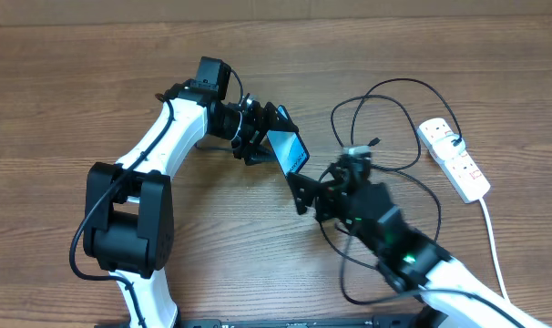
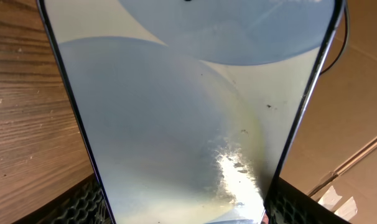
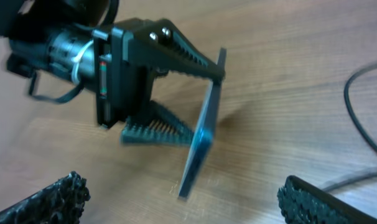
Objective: Plug charger to phone and switch on socket
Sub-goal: 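Grasp the phone's edge with the right gripper beside the left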
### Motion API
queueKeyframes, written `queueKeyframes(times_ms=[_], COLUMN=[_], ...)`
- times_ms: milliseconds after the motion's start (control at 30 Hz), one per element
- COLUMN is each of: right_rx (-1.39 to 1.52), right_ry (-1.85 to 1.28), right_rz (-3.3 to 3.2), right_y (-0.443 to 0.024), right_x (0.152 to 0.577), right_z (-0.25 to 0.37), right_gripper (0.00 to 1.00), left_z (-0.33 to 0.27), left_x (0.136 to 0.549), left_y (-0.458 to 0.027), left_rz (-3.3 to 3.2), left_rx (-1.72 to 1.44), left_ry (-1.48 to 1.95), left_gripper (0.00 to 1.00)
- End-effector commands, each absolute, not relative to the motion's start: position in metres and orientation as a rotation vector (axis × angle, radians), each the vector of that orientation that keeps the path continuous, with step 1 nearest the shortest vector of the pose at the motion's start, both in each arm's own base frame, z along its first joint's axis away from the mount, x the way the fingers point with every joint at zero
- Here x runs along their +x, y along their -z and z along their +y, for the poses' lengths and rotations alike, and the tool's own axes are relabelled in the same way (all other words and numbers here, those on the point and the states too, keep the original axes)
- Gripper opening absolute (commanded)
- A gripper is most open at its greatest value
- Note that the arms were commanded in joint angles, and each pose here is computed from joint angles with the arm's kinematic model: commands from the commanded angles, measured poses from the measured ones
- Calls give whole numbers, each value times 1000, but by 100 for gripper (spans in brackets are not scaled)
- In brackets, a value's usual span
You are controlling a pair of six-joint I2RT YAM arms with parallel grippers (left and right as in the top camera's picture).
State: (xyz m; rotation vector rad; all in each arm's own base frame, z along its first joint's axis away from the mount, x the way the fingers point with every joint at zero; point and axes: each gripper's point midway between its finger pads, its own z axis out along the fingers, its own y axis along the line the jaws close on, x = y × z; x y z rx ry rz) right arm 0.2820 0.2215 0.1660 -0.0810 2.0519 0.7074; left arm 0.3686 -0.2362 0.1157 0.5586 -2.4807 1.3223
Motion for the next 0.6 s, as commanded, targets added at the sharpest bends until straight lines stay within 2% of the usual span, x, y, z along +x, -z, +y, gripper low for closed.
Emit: queueKeyframes(times_ms=[0,133,400,567], right_rx=[-28,-21,-12,-8], right_ry=[-548,-559,-585,-596], right_rz=[2001,1979,1941,1923], right_y=[-153,-143,-140,-144], right_x=[309,320,329,331], right_z=[222,232,241,243], right_gripper=[99,100,74,72], left_z=[-240,-240,-240,-240], left_x=[374,374,374,374], left_y=[-131,-131,-131,-132], left_rz=[-2438,-2438,-2438,-2427], left_rx=[552,552,552,558], left_ry=[-1383,-1383,-1383,-1386], left_gripper=[47,47,48,48])
